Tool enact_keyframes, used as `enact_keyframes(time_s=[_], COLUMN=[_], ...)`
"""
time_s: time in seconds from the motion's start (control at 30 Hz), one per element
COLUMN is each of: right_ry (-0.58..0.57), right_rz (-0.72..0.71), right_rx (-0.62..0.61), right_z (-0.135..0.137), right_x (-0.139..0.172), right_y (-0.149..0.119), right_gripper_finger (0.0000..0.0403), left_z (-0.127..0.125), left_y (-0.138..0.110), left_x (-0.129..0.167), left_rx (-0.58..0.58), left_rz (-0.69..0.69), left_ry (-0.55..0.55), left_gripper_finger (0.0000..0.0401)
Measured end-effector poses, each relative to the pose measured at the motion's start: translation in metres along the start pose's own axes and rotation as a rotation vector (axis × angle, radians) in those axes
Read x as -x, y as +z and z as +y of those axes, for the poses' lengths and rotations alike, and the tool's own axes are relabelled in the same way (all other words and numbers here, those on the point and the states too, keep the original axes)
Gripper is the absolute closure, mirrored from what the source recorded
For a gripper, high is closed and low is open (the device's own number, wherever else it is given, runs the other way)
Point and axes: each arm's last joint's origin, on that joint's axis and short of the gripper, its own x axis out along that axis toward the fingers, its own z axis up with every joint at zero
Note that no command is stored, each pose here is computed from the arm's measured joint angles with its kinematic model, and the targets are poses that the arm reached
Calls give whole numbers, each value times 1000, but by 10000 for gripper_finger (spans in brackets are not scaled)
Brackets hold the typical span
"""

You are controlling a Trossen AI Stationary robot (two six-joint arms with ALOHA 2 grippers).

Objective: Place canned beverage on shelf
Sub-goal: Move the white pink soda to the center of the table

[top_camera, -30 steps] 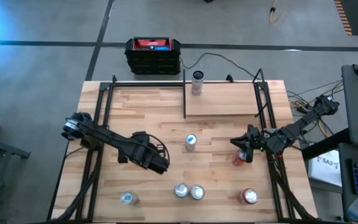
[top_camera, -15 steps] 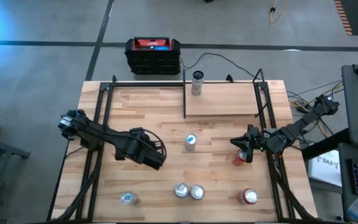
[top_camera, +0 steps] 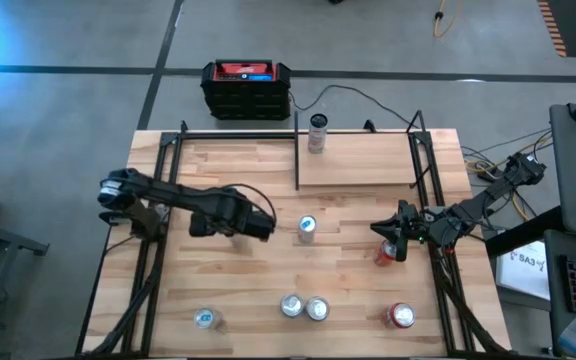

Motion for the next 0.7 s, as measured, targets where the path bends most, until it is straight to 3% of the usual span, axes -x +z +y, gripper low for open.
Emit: enact_keyframes(time_s=[0.7], right_ry=[0], right_rz=[0], right_rx=[0], right_z=[0], right_x=[0], right_y=[0], right_gripper_finger=[374], left_z=[-4], left_y=[4], left_x=[-35], left_rx=[94], left_rz=[1], left_ry=[15], left_gripper_finger=[87])
